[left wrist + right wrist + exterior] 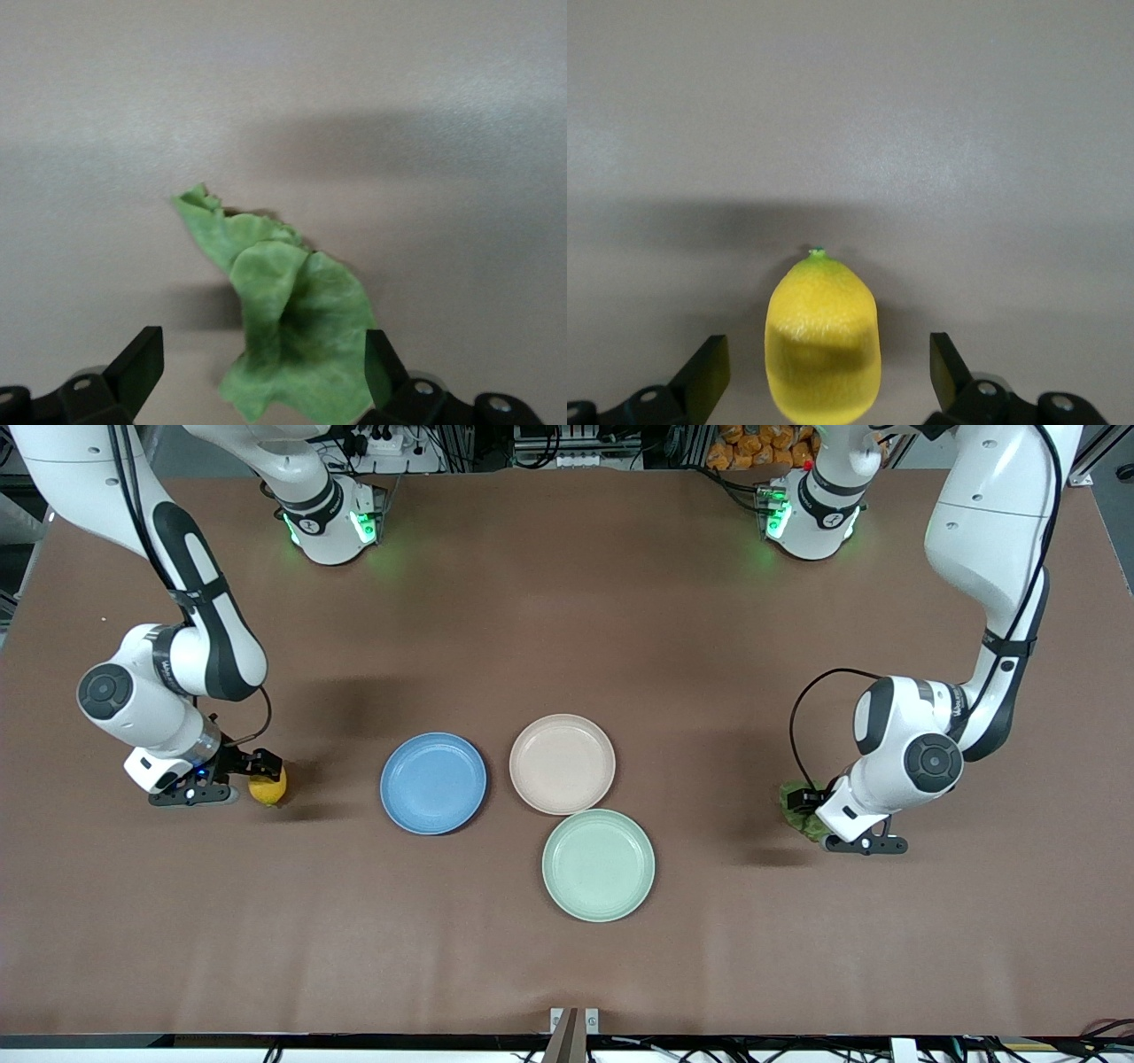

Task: Place lemon and lettuce in plates
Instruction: 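Close the right gripper on the lemon while the left gripper grasps lettuce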

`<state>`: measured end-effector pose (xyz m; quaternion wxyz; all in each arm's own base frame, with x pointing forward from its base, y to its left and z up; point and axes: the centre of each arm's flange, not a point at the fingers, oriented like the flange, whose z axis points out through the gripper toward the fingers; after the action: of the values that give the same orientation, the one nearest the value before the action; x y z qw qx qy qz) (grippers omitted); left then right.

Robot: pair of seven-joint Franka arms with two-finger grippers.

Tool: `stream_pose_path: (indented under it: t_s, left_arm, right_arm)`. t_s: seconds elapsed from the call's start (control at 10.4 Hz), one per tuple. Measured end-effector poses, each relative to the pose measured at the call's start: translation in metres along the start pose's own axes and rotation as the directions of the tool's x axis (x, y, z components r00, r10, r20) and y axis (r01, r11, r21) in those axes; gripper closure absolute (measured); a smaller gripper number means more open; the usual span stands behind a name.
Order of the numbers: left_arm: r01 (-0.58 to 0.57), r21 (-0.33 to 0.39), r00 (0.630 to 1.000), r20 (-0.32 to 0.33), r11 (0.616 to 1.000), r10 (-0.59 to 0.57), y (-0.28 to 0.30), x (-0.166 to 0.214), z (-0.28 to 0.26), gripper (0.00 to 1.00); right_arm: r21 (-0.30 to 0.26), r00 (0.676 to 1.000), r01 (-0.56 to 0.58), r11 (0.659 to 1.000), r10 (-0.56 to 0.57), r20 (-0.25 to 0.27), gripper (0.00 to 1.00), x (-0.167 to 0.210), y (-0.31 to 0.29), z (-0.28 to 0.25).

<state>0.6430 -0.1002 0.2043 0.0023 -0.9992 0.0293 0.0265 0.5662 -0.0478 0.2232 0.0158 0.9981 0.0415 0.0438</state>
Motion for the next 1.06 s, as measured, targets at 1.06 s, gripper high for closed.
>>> stream_pose_path:
  t_s: [1.06]
  left_arm:
    - [-0.007, -0.001, 1.0, 0.028, 1.0, 0.007, 0.007, -0.001, 0.021, 0.0]
  right_arm:
    - [-0.015, 1.0, 0.017, 1.0, -0.018, -0.006, 0.0, -0.015, -0.01, 0.054]
